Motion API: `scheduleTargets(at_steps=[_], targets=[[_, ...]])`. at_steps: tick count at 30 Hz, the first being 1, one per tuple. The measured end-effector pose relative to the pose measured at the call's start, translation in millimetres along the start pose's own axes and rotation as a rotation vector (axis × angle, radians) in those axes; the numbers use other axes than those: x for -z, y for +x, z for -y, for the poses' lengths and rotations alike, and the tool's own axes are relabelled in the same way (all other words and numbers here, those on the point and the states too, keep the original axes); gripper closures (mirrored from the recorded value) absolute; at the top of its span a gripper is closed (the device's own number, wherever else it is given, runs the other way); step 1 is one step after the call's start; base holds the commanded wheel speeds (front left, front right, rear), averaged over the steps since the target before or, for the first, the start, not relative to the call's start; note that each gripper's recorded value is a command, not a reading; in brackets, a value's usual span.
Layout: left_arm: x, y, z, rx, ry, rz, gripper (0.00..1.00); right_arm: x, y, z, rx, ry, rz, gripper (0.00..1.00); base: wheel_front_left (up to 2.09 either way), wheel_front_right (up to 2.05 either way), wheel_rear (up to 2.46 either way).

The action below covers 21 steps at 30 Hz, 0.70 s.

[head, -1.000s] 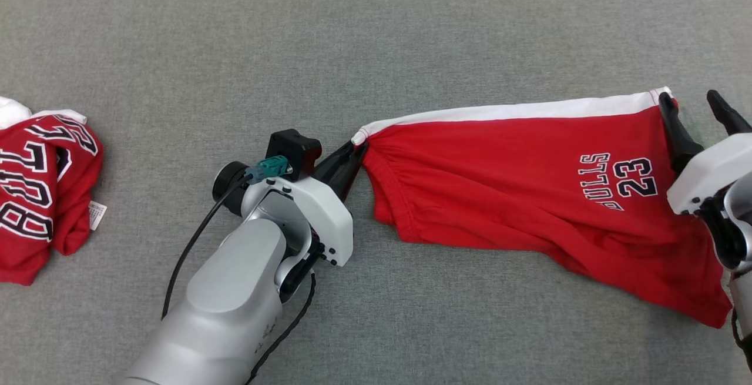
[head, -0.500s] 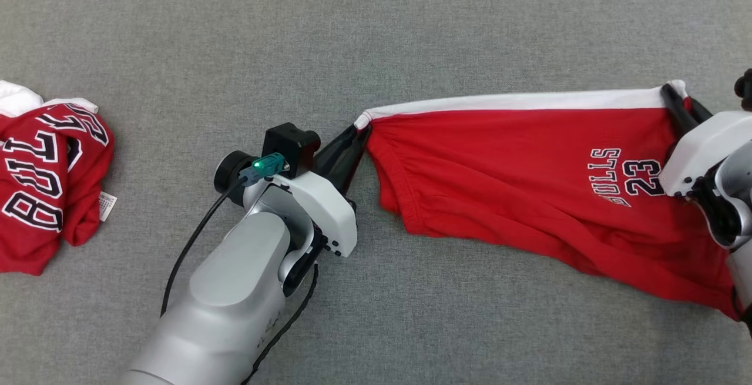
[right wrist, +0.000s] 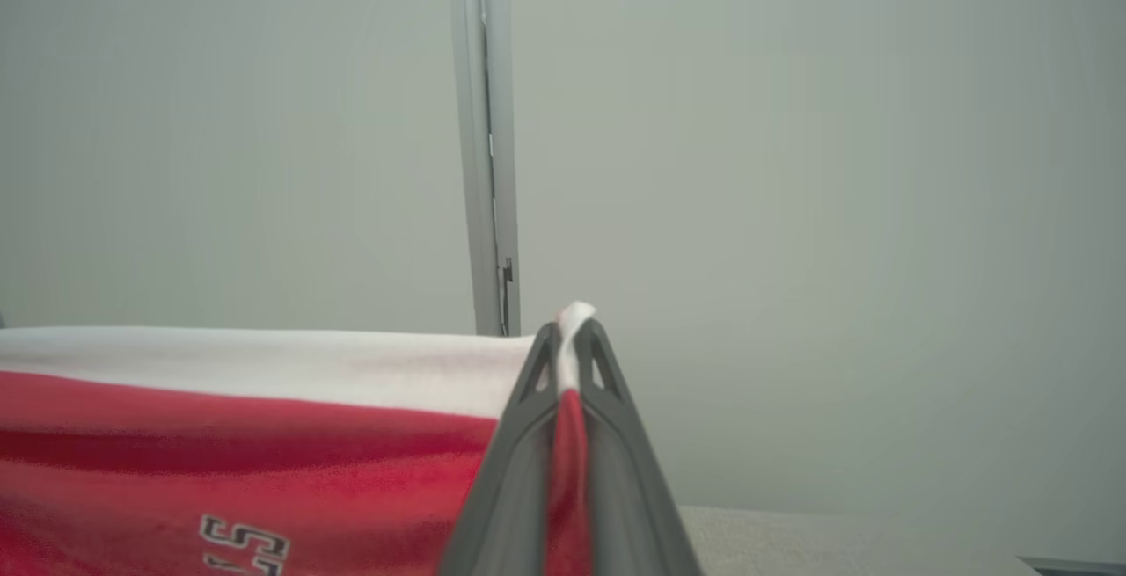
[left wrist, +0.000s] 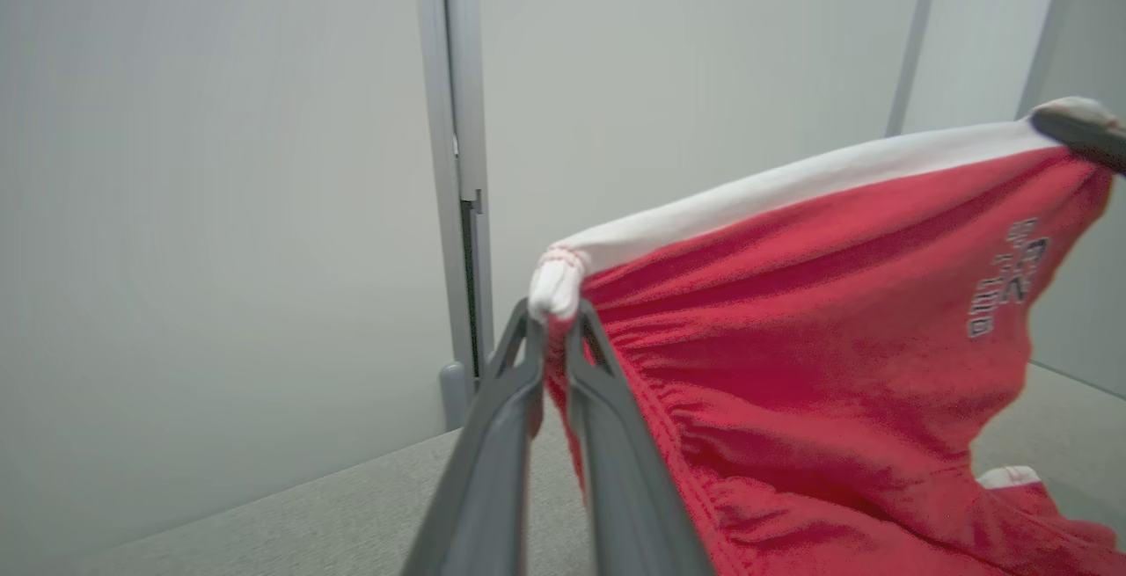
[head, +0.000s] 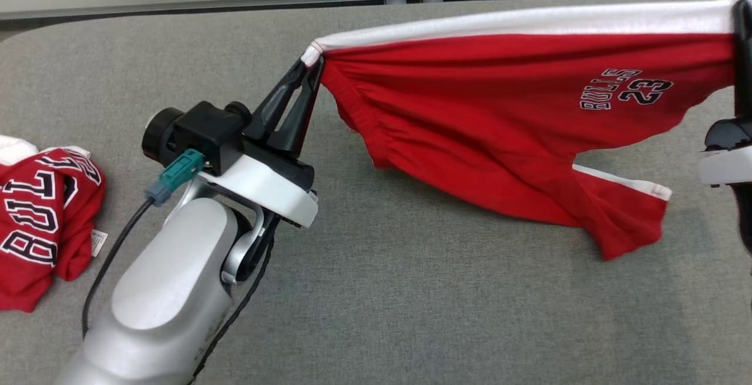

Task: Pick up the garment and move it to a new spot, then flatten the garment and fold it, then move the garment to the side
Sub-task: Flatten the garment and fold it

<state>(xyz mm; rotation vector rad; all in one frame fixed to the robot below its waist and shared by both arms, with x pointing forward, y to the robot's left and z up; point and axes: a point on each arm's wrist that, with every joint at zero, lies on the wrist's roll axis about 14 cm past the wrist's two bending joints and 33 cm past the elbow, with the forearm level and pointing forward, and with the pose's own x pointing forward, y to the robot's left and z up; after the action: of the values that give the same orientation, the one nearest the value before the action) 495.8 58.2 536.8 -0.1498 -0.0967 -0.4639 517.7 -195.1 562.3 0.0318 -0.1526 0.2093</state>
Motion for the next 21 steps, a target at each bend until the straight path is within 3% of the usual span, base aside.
scheduleTargets(at_steps=[5, 10, 14, 21], targets=[[-69.9, -5.2, 13.0, 0.030, 0.078, 0.161, 1.00, -89.2, -18.8, -3.2, -0.001, -0.087, 0.220, 1.00, 0.00, 0.00, 0.00], [-130.6, -18.3, 24.4, 0.048, 0.147, 0.294, 1.00, -152.1, -36.0, -9.7, 0.000, -0.155, 0.352, 1.00, 0.00, 0.00, 0.00], [-160.3, -29.8, 31.6, 0.055, 0.181, 0.353, 1.00, -176.0, -42.8, -12.9, 0.002, -0.178, 0.388, 1.00, 0.00, 0.00, 0.00], [-165.3, -32.0, 29.6, 0.044, 0.150, 0.344, 1.00, -175.9, -35.7, -15.3, -0.004, -0.145, 0.364, 1.00, 0.00, 0.00, 0.00]])
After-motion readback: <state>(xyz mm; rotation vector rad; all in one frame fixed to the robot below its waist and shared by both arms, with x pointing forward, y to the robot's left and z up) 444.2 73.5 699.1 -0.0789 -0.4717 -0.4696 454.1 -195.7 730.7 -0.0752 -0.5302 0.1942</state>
